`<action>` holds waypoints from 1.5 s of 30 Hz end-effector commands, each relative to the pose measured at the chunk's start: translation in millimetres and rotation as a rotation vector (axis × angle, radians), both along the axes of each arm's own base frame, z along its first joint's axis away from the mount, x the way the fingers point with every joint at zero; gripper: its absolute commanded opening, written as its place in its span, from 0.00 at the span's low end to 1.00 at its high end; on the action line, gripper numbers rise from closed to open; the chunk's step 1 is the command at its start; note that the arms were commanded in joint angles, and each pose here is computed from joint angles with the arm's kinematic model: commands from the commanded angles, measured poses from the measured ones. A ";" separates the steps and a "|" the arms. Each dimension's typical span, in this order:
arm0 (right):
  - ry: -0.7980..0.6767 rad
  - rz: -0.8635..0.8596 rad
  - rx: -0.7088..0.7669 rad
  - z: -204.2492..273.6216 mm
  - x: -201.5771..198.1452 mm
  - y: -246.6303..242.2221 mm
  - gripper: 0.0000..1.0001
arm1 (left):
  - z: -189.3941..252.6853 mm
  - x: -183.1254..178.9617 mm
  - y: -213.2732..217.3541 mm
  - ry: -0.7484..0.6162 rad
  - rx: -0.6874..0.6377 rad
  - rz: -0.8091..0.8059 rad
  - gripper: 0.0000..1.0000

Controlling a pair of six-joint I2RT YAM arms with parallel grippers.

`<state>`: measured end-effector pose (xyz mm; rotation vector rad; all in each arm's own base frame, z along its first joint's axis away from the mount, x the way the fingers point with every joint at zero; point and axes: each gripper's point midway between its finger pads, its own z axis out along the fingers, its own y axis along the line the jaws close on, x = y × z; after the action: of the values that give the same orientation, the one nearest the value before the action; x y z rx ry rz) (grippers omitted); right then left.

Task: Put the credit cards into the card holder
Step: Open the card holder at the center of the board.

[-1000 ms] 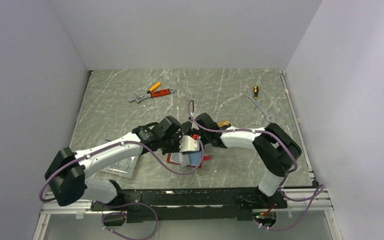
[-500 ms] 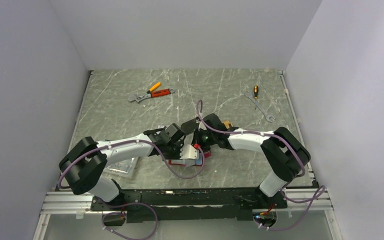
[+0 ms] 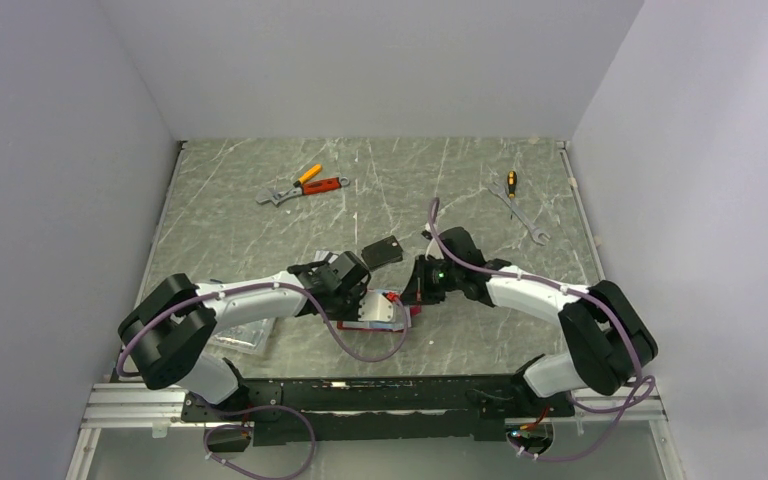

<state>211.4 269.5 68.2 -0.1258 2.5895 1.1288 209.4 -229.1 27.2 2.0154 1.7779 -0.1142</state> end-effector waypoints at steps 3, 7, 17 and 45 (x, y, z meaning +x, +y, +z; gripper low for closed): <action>0.011 0.019 -0.052 -6.4 -13.2 -20.2 0.00 | 0.5 6.3 -7.0 -0.047 0.000 -0.018 0.16; 0.016 0.019 -0.059 -8.6 -15.1 -23.9 0.00 | -2.4 6.4 -6.8 -0.054 0.015 -0.020 0.15; 0.062 0.027 -0.080 -28.1 -21.8 -26.6 0.00 | -0.6 7.2 -9.0 -0.065 0.019 -0.027 0.14; 0.043 0.053 -0.023 -18.7 -16.3 -14.8 0.00 | 0.7 5.3 -9.7 -0.072 0.015 -0.041 0.13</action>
<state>183.8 244.9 36.2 -0.1383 2.7229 1.0845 213.1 -233.6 24.1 2.0335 1.7437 -0.0425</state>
